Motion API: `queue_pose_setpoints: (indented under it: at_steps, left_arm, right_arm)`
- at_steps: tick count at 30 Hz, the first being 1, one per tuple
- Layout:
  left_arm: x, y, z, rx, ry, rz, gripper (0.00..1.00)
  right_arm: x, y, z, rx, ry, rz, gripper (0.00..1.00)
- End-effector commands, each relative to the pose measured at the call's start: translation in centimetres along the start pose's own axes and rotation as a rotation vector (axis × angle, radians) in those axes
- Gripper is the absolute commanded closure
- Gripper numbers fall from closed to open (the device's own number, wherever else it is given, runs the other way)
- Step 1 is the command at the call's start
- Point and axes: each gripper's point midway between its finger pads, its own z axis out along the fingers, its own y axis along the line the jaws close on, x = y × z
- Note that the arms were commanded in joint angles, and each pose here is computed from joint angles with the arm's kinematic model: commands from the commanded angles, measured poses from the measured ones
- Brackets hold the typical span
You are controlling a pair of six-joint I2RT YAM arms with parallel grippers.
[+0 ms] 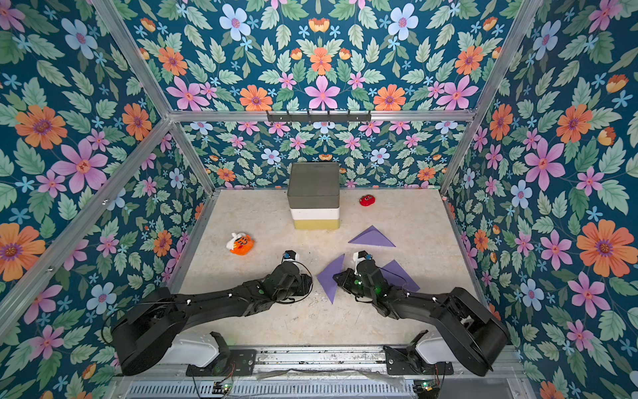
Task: Fold the square paper diagonally
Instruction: Pick up the paper from the center of the board, then place the paper at the center of the board.
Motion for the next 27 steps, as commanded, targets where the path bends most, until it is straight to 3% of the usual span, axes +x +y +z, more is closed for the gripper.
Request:
queue_pose_setpoints:
  at_steps: [1, 6, 10, 15, 21, 27]
  left_arm:
    - [-0.4, 1.5, -0.8, -0.057, -0.041, -0.005, 0.42]
    - [-1.3, 2.8, -2.4, -0.07, -0.135, -0.065, 0.34]
    - [-2.1, 4.0, -3.7, -0.093, -0.214, -0.105, 0.3]
    - [-2.6, 5.1, -5.2, -0.118, -0.266, -0.125, 0.22]
    - [-2.7, 7.2, -7.1, -0.159, -0.333, -0.184, 0.01]
    - [-2.9, 8.4, -9.1, -0.162, -0.388, -0.17, 0.01]
  right_arm:
    - [-2.7, -1.0, -1.8, 0.092, -0.157, 0.016, 1.0]
    - [-7.1, 2.3, -5.4, -0.088, -0.419, 0.186, 1.0]
    - [-9.4, 3.5, -5.7, -0.175, -0.533, 0.296, 1.0]
    - [-11.2, 4.9, -3.4, -0.198, -0.614, 0.394, 1.0]
    - [-11.3, 5.7, 0.5, -0.18, -0.675, 0.501, 1.0]
    - [-9.8, 3.9, 6.9, -0.135, -0.627, 0.643, 1.0]
